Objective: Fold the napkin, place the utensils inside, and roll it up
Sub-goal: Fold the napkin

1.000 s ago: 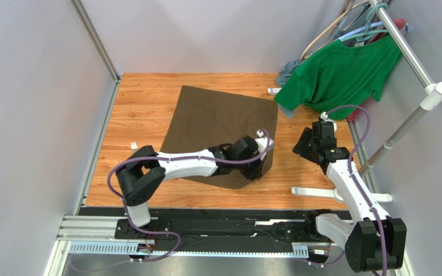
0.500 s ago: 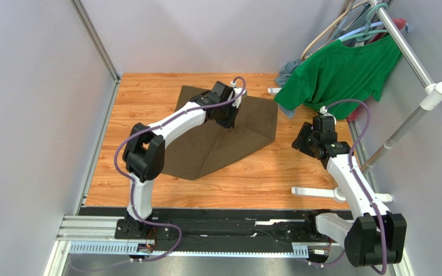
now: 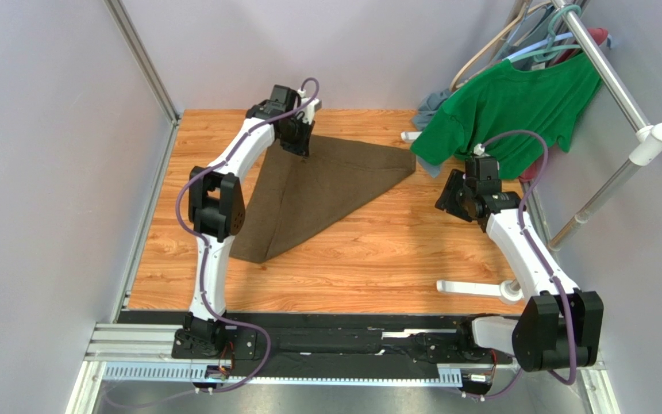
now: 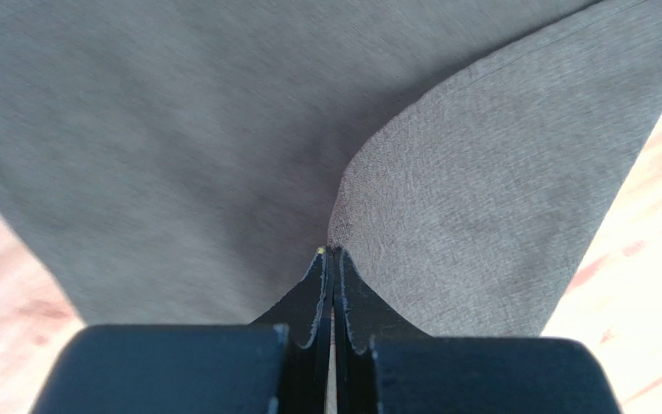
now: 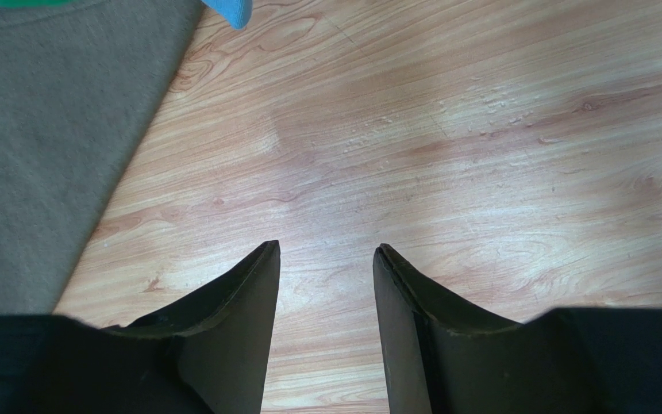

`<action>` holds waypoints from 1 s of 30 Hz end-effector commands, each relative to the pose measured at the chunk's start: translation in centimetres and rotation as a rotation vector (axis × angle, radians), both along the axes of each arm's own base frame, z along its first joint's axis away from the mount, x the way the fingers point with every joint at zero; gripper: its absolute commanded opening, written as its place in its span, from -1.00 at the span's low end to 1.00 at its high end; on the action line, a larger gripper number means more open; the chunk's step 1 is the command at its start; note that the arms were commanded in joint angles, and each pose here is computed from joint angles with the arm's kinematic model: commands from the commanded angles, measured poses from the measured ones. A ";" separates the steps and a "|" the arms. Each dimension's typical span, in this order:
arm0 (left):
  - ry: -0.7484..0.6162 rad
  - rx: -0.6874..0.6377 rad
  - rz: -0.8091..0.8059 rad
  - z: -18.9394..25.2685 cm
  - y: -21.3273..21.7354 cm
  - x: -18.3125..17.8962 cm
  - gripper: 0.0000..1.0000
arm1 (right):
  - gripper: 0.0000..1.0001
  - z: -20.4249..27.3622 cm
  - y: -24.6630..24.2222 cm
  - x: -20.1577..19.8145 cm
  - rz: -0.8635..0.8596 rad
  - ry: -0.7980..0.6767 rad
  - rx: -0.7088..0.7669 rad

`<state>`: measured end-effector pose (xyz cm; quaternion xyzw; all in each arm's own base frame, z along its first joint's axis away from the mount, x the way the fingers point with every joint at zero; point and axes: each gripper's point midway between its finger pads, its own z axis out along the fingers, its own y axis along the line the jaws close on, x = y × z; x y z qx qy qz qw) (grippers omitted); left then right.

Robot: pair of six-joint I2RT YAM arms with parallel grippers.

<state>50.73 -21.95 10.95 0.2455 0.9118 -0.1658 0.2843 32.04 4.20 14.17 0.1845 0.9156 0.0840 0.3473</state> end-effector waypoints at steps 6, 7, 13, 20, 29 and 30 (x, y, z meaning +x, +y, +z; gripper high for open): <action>-0.038 -0.035 -0.038 0.3 2.5 4.1 -1.00 | -0.05 0.6 0.3 2.0 0.016 -0.009 0.006; -0.048 -0.038 -0.031 0.5 2.9 4.4 -1.00 | -0.05 0.5 0.3 2.0 0.014 -0.009 0.007; -0.142 -0.024 -0.004 1.3 4.7 6.9 -1.00 | -0.06 -0.3 0.4 2.2 0.010 0.014 0.011; -0.236 0.001 0.027 2.3 6.0 9.1 -1.00 | -0.06 -0.8 0.5 2.5 0.001 0.028 0.017; -0.321 0.006 0.041 2.4 6.8 11.7 -1.00 | -0.07 -1.4 0.4 2.7 -0.007 0.049 0.009; -0.330 0.006 0.041 2.5 6.8 11.8 -1.00 | -0.07 -1.4 0.3 2.6 -0.008 0.051 0.009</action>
